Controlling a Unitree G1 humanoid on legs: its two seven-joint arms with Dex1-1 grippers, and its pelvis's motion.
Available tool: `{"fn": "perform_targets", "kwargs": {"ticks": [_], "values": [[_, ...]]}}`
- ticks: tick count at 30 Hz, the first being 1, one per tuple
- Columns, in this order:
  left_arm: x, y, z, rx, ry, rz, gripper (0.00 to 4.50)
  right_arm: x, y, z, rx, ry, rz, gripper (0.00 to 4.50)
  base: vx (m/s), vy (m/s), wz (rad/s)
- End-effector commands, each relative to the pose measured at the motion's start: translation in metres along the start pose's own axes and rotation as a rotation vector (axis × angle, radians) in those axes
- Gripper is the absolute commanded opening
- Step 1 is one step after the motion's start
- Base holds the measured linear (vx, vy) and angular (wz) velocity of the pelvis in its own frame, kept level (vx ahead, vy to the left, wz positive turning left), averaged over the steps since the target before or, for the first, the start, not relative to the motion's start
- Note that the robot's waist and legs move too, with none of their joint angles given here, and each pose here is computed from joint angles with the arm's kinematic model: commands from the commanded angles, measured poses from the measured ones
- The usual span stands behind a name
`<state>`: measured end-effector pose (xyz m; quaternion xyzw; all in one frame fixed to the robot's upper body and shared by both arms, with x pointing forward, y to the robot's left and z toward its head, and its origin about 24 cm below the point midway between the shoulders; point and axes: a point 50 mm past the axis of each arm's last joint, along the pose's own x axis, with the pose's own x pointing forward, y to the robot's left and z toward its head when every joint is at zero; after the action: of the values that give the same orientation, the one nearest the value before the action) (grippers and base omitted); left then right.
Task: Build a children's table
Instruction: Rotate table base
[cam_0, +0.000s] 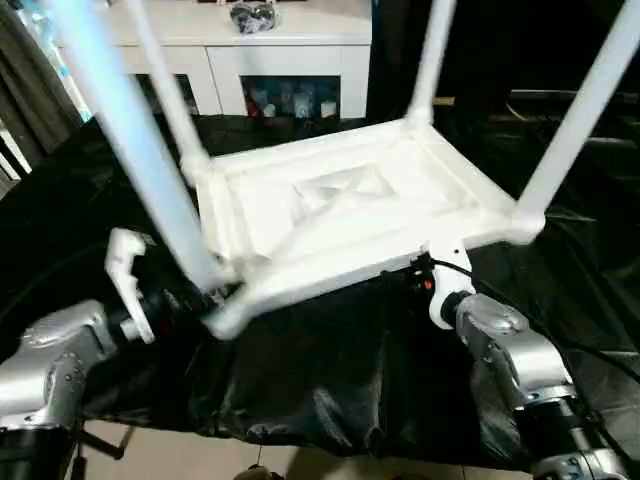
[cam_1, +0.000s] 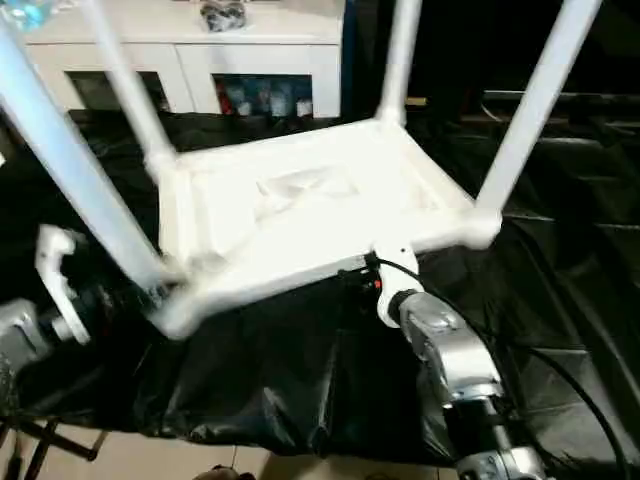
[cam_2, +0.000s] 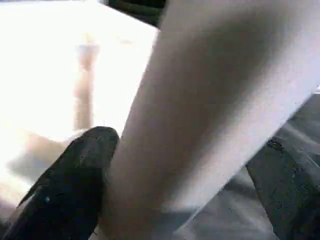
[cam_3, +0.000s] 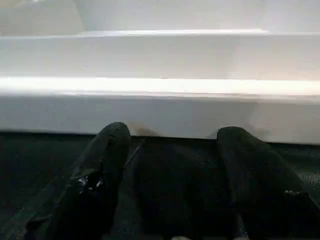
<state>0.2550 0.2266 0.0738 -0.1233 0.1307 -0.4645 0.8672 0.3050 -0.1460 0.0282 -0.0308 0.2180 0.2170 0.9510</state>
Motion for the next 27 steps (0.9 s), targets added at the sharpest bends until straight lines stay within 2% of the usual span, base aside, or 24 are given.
{"fn": "perform_targets", "kwargs": {"ticks": [1,3,4,7,10,16,21,27], "values": [[0.007,-0.015,0.003,-0.023,0.012,-0.130,4.48,0.004,0.005,0.009,-0.022,-0.033,0.030,3.10,0.000,0.000,0.00],[0.011,-0.026,0.004,-0.042,0.009,-0.198,4.48,0.005,0.007,0.009,-0.024,-0.035,0.038,3.10,0.000,0.000,0.00],[0.016,-0.038,0.004,-0.055,0.008,-0.260,4.48,0.006,0.009,0.009,-0.028,-0.035,0.048,3.10,0.000,0.000,0.00],[0.026,-0.060,0.002,-0.082,0.012,-0.361,4.48,0.008,0.013,0.007,-0.041,-0.027,0.069,3.10,0.000,0.000,0.00],[0.038,-0.077,0.000,-0.106,-0.002,-0.421,4.48,0.012,0.019,0.006,-0.056,-0.021,0.103,3.10,0.000,0.000,0.00],[0.049,-0.088,0.003,-0.132,-0.025,-0.465,4.48,0.020,0.034,0.010,-0.089,-0.022,0.176,3.10,0.000,0.000,0.00],[0.062,-0.087,0.006,-0.132,-0.036,-0.462,4.48,0.030,0.045,0.013,-0.111,-0.025,0.241,3.10,0.000,0.000,0.00],[0.089,-0.093,0.017,-0.122,-0.060,-0.524,4.48,0.045,0.058,0.013,-0.121,-0.013,0.309,3.10,0.000,0.000,0.00]]}}
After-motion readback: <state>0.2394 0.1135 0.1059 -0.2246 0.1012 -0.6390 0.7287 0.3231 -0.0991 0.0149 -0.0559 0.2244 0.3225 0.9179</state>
